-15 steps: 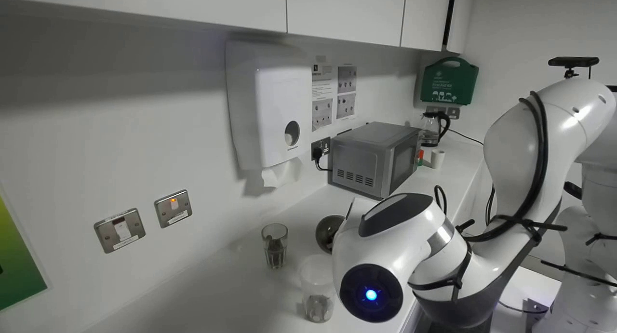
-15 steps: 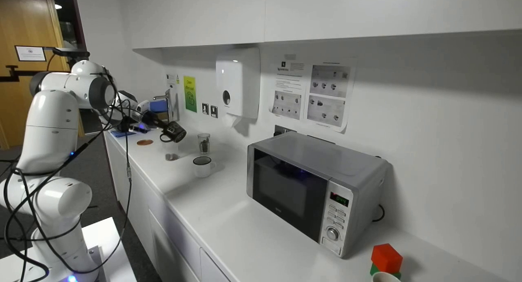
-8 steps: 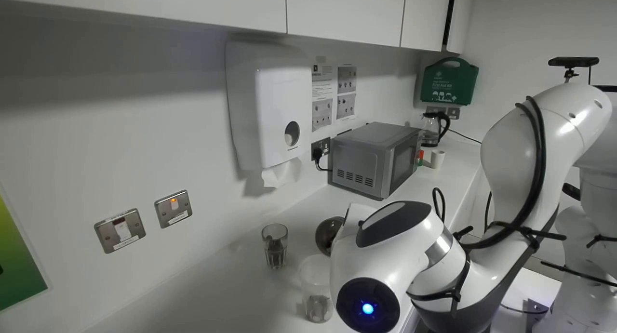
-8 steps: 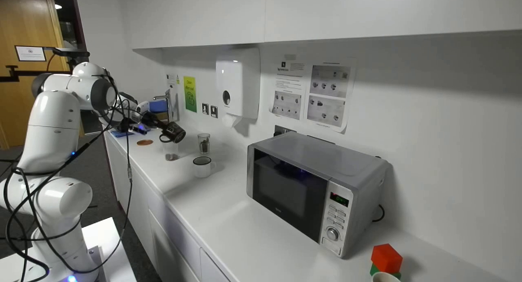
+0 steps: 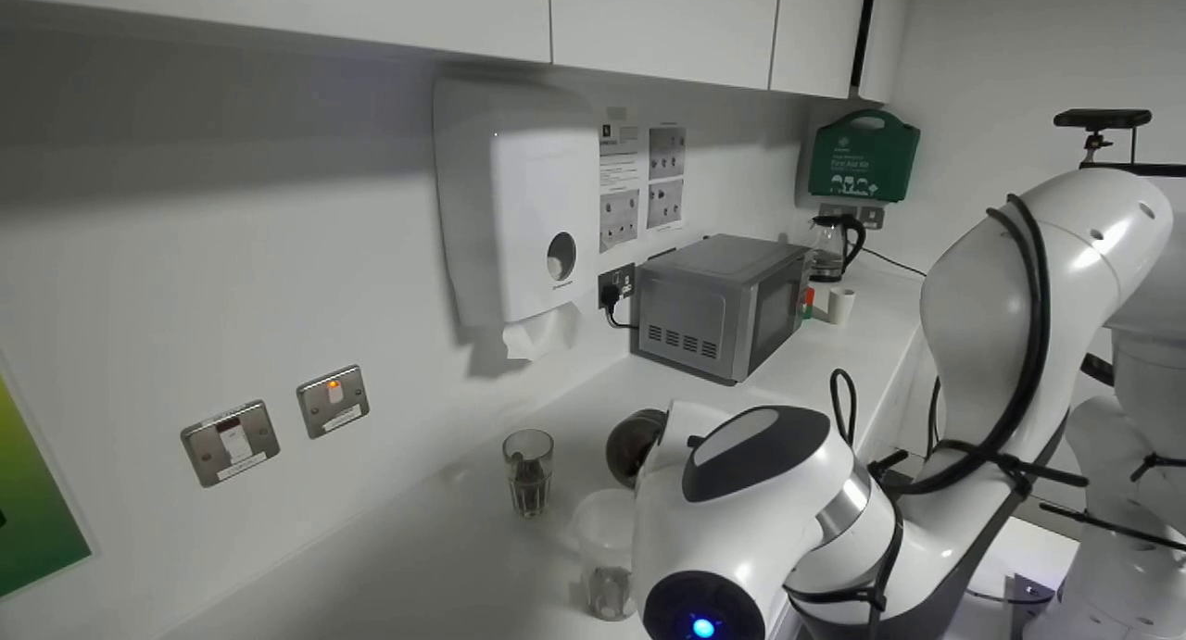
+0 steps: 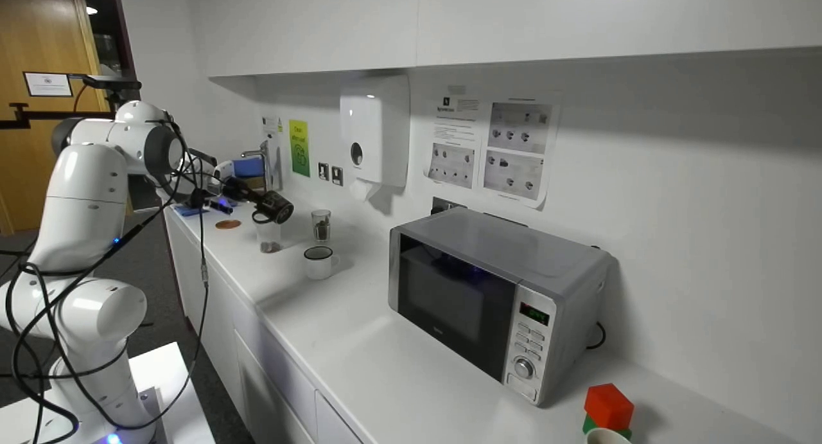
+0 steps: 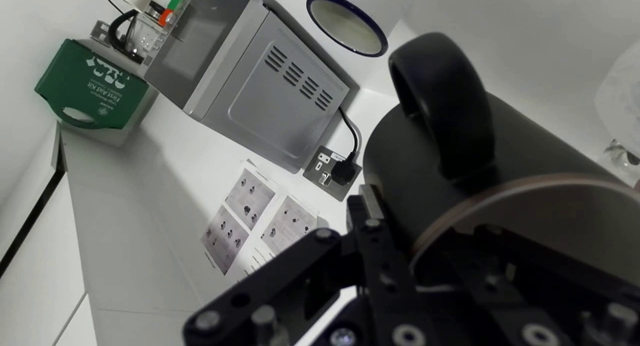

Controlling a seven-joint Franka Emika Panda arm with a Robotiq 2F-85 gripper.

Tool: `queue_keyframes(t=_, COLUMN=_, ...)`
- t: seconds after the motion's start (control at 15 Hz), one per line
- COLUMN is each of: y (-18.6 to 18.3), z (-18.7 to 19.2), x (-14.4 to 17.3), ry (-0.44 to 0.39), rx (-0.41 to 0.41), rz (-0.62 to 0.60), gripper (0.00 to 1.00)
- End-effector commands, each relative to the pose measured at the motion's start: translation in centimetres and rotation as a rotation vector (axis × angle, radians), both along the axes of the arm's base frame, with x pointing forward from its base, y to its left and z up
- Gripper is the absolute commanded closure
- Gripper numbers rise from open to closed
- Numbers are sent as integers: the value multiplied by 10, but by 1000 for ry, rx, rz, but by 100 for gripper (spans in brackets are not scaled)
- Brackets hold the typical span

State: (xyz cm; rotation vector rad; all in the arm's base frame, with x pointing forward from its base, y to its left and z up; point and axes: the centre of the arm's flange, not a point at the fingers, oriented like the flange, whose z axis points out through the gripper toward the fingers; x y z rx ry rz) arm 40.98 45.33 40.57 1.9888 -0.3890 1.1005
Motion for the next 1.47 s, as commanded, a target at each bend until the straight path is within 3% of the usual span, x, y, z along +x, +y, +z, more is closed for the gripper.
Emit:
queue_keyframes(t=0.0, y=7, z=14, x=5, ry=-26, rx=-63, rz=-16, gripper=98)
queue_keyframes(t=1.13, y=11, z=16, x=8, ry=-55, rx=-79, rz=3, gripper=98)
queue_keyframes(t=1.4, y=7, z=23, x=8, ry=-11, rx=-2, rz=28, gripper=98)
